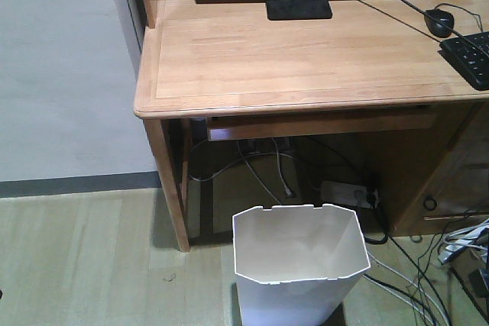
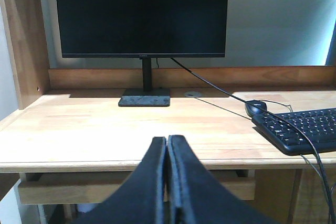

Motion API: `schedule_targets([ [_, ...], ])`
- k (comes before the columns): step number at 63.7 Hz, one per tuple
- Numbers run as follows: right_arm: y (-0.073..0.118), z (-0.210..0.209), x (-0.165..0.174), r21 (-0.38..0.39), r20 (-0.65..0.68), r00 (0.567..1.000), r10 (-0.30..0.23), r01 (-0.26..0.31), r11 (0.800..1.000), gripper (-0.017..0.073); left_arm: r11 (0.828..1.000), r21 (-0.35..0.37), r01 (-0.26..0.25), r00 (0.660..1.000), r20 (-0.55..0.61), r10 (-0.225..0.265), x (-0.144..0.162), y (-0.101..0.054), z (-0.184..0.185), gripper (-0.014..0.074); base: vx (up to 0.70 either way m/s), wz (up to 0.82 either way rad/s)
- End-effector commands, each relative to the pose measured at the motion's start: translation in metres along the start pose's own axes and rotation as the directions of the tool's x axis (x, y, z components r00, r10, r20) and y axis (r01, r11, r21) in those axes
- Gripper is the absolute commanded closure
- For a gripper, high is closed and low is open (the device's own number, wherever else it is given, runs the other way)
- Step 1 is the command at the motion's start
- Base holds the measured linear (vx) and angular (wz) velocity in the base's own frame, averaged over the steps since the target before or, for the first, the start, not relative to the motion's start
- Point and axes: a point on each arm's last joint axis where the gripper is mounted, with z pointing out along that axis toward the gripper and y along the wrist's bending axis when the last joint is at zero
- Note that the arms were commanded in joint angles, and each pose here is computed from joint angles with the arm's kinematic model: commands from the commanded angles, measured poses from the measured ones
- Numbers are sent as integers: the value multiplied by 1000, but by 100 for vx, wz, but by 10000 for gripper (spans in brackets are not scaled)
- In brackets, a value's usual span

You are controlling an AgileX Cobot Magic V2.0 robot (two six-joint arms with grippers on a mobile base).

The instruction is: Move trash bin to bedside with robot

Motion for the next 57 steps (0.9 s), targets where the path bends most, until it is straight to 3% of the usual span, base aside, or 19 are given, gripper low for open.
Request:
schedule_targets([
  [1, 0, -1, -5, 6, 81, 997, -13, 13, 1000, 568, 1000, 11, 5, 997, 76, -6, -5, -1, -1, 600, 0, 0],
  [57, 0, -1, -5, 6, 81, 997, -13, 13, 1000, 568, 1000, 11, 5, 997, 76, -6, -5, -1, -1, 600, 0, 0],
])
